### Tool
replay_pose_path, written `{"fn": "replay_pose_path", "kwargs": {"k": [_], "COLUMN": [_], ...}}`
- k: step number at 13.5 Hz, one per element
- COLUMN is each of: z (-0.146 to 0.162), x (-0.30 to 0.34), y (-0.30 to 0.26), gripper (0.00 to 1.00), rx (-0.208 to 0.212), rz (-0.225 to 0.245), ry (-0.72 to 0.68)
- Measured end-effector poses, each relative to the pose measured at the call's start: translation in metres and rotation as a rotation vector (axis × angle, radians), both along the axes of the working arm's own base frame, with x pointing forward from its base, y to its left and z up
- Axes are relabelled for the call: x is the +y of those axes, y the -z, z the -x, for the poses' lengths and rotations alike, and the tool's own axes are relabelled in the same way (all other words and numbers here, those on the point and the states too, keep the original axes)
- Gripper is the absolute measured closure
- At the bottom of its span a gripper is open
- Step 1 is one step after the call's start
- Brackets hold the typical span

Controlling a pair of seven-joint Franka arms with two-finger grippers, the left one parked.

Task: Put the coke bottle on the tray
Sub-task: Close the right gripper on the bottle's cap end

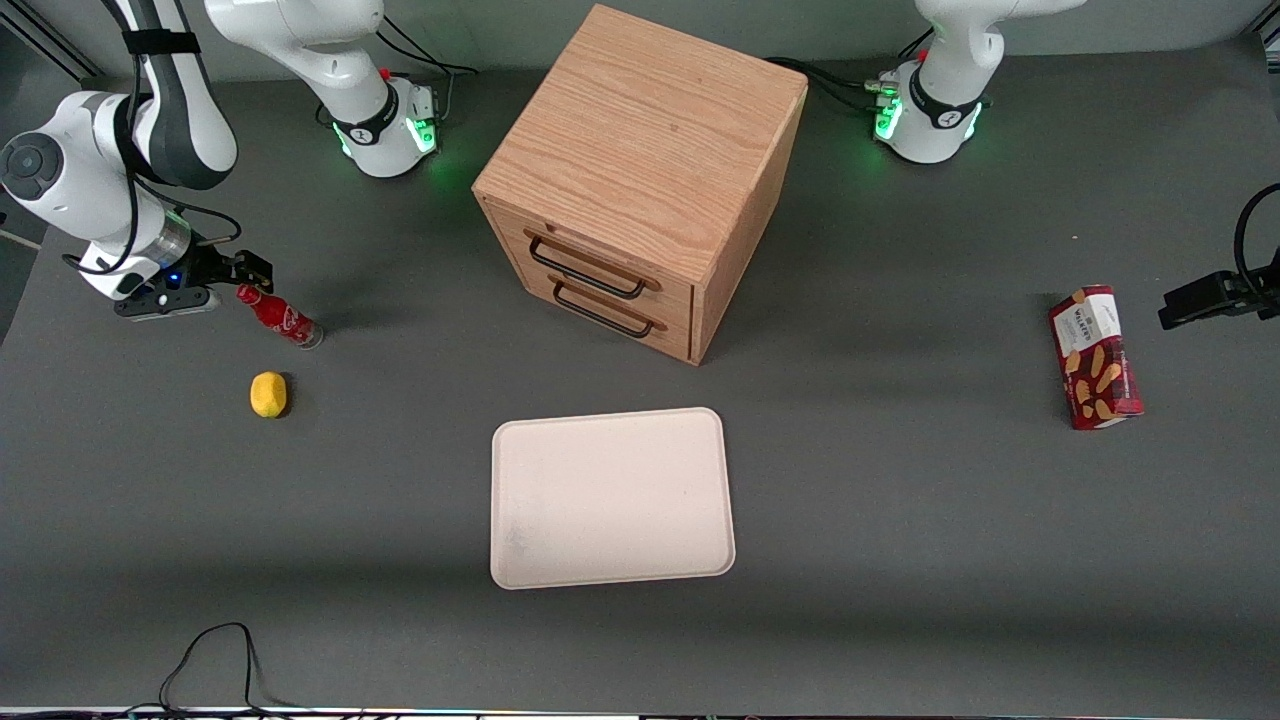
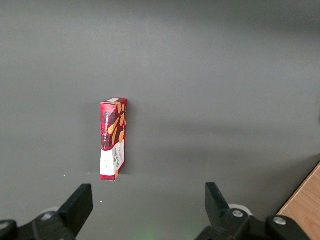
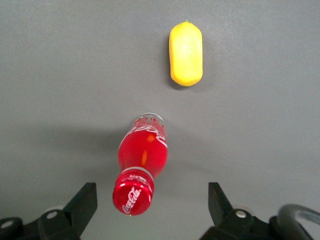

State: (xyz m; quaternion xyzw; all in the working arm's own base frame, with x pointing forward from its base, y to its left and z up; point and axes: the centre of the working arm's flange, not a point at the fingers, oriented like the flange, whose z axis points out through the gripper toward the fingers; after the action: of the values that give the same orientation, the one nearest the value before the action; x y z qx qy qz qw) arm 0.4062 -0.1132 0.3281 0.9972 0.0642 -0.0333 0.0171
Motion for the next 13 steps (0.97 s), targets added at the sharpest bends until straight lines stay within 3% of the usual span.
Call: {"fn": "replay_pose_path", "kwargs": {"k": [3, 4, 5, 6, 10, 13], "z": [-0.0002, -0.0003, -0.0004, -0.0006, -0.0008, -0.0006], "x": [0.0014, 0.0018, 0.0022, 0.0029, 0.0041, 0.0043], "y": [0.0004, 0.0005, 0.0005, 0.0005, 0.0006, 0.0013], "gripper": [0.04, 0.11, 0.11, 0.19, 0.67, 0.68], "rx": [0.001, 0.001, 0.001, 0.001, 0.001, 0.003], "rz": [0.000, 0.000, 0.000, 0.000, 0.000, 0.001], "ry": [-0.003, -0.004, -0.005, -0.007, -0.010, -0.011]}}
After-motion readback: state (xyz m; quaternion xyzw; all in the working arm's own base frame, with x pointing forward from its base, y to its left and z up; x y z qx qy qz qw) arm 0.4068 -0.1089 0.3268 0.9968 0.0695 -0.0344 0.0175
